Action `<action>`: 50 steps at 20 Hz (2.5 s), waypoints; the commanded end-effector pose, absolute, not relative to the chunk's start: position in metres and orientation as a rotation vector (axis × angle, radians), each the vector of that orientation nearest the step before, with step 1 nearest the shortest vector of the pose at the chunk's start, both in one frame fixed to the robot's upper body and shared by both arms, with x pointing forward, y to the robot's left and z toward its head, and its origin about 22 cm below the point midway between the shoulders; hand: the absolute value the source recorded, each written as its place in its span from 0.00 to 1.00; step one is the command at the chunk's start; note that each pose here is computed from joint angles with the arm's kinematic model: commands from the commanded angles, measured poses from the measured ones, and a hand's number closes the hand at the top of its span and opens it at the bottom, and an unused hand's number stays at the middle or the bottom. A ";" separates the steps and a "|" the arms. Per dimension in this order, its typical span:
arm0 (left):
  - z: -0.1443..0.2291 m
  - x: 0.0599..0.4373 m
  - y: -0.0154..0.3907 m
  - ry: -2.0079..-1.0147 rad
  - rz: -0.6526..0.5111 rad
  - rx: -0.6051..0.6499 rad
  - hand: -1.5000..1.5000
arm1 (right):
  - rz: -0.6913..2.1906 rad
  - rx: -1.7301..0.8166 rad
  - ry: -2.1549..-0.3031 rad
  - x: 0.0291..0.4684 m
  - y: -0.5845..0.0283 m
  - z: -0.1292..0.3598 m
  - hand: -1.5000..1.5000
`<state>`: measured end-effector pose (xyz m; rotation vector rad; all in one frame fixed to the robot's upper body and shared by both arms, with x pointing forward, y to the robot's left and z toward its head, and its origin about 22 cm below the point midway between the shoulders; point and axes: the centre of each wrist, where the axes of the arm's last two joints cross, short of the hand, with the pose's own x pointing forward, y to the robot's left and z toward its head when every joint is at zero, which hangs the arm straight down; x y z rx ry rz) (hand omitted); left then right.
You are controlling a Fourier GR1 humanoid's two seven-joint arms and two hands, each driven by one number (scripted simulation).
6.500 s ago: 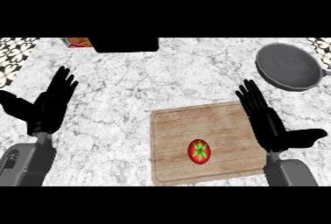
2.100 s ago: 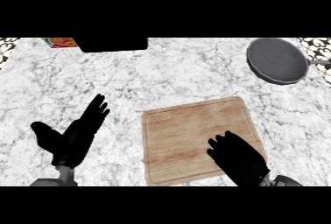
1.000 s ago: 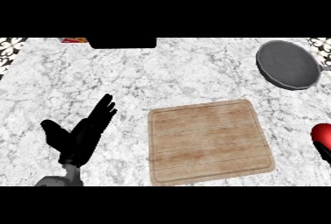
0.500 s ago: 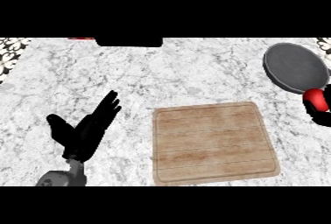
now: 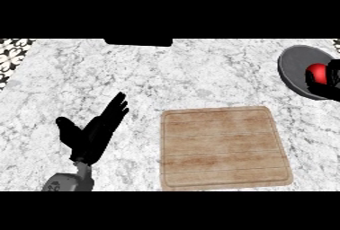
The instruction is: Pick the tomato from the cutting board and place it in the pan
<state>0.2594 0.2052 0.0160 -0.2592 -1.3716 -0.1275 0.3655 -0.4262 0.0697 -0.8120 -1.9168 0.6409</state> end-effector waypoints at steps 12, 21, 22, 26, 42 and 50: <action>0.024 0.260 0.188 -1.399 -0.191 -0.312 0.50 | 0.703 -0.977 -1.648 0.374 -0.444 0.064 0.00; 0.028 0.269 0.180 -1.391 -0.195 -0.322 0.50 | 0.645 -0.697 -1.691 0.391 -0.420 0.066 0.00; 0.030 0.270 0.184 -1.418 -0.168 -0.314 0.50 | 0.587 -0.648 -1.745 0.382 -0.429 0.057 0.00; 0.033 0.272 0.186 -1.412 -0.181 -0.304 0.50 | 0.371 -0.496 -1.837 0.387 -0.431 0.070 0.00; 0.028 0.268 0.190 -1.413 -0.158 -0.303 0.50 | 0.366 -0.093 -1.725 0.332 -0.510 0.085 0.00; 0.028 0.267 0.194 -1.406 -0.144 -0.286 0.50 | 0.380 -0.064 -1.716 0.316 -0.532 0.101 0.00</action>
